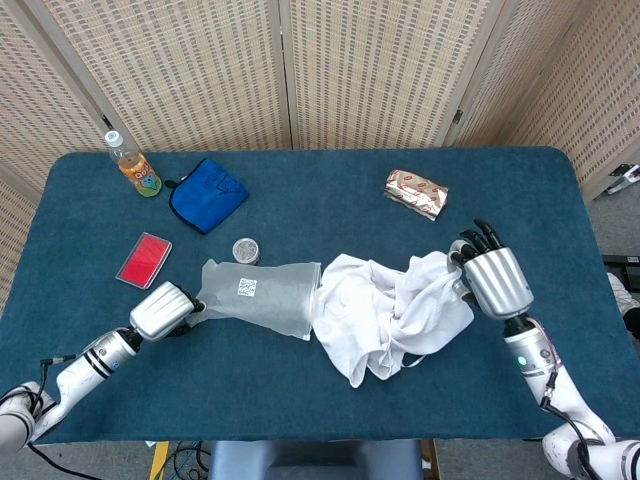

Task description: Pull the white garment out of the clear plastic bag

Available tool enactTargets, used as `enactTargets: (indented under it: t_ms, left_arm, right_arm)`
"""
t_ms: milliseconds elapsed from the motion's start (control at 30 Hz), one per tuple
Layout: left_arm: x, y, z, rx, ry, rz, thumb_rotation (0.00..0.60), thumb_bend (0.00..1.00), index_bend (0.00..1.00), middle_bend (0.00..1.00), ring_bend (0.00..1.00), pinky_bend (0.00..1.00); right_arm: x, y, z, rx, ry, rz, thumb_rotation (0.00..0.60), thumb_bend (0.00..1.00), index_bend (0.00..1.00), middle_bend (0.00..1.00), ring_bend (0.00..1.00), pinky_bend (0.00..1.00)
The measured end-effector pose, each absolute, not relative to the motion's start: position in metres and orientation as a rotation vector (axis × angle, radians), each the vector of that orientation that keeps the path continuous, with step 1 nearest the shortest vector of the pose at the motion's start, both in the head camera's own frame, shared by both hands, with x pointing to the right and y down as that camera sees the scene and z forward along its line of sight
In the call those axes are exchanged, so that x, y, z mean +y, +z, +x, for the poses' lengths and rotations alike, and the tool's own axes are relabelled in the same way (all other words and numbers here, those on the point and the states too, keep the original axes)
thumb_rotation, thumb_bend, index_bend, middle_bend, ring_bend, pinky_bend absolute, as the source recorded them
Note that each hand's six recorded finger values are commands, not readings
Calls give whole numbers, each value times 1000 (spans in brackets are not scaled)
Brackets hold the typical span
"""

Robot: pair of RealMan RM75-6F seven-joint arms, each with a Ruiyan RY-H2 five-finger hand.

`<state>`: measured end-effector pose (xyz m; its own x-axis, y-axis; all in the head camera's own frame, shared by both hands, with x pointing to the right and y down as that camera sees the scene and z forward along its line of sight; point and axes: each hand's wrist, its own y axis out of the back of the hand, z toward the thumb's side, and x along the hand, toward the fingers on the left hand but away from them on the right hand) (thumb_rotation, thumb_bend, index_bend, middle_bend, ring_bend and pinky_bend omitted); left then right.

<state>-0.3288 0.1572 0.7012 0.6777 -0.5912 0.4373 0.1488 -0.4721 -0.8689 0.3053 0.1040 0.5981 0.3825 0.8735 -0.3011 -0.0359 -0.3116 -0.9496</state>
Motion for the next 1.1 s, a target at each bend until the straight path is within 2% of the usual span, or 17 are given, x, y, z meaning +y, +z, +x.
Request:
enactTargets:
  t_ms: [67,100,167,233,333,400,567,767,1100]
  left_arm:
    - [158,701,-330,346,-915,-1871,600,491,566,725,755,780]
    - [158,701,-330,347,-919,-1872,600,491,551,718,746,779]
    - [158,700,-331,355,-928,-1877,600,487,483,693,712,772]
    - [159,700,-332,360,-937,-1882,600,451,384,639,661,754]
    - [160,699,-333,362,-954,-1887,600,355,237,487,571,722]
    - [162,698,-332,363,-969,-1890,600,315,151,368,496,698]
    - [166,693,-329,376,-1018,-1907,600,246,14,203,369,629]
    - [169,683,-327,391,-1112,-1912,600,160,0,36,210,462]
    - [161,656,-331,508,-1215,-1868,600,127,0,28,198,406]
  right_arm:
    - [106,602,306,-731,1137,-1619,600,531,748,349,221,145]
    - [107,604,307,-710,1157,-1619,600,469,680,322,202,145]
    - [109,608,308,-680,1188,-1623,600,299,528,267,163,145]
    - [112,610,308,-648,1223,-1624,600,111,331,195,113,142]
    - [114,613,310,-610,1275,-1623,600,4,100,101,47,111]
    - [116,614,310,-594,1307,-1628,600,0,26,69,21,95]
    - [119,613,310,-573,1337,-1644,600,0,0,21,0,64]
    - [121,609,310,-577,1331,-1663,600,0,0,16,0,57]
    - [134,603,307,-573,1309,-1795,600,0,0,0,0,30]
